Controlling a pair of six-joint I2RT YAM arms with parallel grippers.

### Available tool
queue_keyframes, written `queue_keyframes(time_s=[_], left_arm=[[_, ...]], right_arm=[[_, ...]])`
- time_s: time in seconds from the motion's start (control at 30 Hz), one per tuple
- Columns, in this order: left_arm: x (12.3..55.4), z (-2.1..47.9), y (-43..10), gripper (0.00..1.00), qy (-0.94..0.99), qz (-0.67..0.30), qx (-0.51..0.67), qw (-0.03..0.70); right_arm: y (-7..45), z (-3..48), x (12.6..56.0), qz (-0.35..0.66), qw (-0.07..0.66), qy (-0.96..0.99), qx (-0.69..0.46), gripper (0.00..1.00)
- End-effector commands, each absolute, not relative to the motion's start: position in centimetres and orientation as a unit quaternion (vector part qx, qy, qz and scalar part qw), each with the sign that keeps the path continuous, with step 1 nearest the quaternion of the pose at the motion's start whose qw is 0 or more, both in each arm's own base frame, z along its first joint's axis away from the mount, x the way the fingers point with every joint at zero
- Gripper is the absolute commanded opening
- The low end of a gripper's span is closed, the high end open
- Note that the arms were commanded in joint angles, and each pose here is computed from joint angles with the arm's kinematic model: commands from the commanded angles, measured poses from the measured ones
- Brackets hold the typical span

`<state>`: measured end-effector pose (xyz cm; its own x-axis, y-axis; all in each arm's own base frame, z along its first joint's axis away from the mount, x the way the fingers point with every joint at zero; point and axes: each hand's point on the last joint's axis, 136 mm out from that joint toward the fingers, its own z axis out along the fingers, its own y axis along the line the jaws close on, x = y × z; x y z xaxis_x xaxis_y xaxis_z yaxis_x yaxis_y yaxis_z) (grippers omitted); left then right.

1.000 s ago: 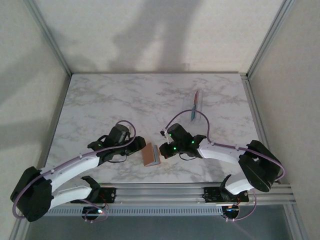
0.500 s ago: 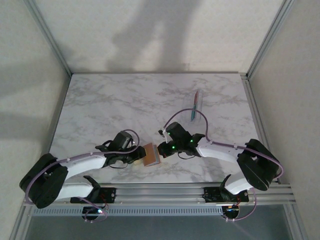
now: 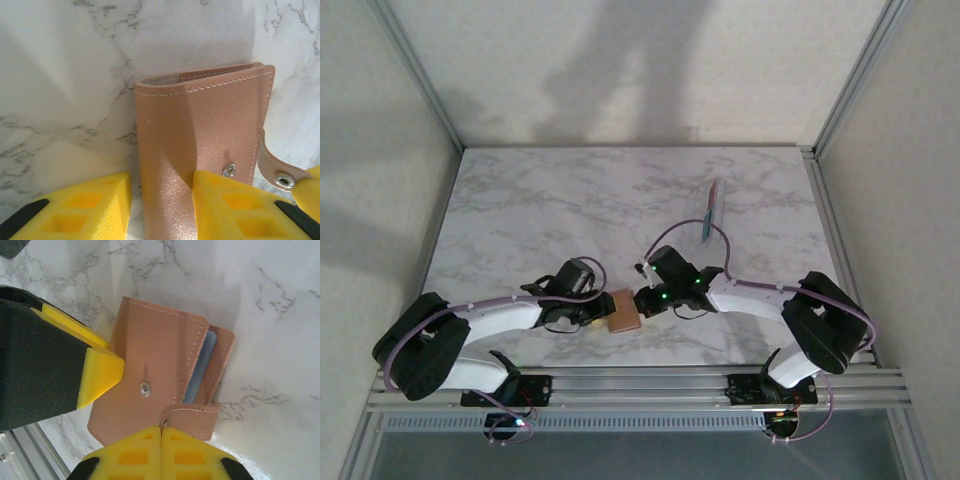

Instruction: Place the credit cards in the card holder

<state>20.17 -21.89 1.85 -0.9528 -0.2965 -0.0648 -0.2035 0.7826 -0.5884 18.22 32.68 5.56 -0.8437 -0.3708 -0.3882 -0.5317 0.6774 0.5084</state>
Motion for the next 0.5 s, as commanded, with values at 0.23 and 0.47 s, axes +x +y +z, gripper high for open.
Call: queue_keyframes(time_s=[0.23,0.47], left_arm=[[20.6,1.9,-23.2,0.35,0.939,-0.313,-0.111,0.090],[20.6,1.9,-23.5,0.34,0.936,-0.321,-0.113,0.089]], right_arm=[[34.7,5.9,18.9,0.338,0.117,0.898,-0.255,0.00],[35.0,4.7,18.7,0.338,0.099,0.900,-0.255,0.00]])
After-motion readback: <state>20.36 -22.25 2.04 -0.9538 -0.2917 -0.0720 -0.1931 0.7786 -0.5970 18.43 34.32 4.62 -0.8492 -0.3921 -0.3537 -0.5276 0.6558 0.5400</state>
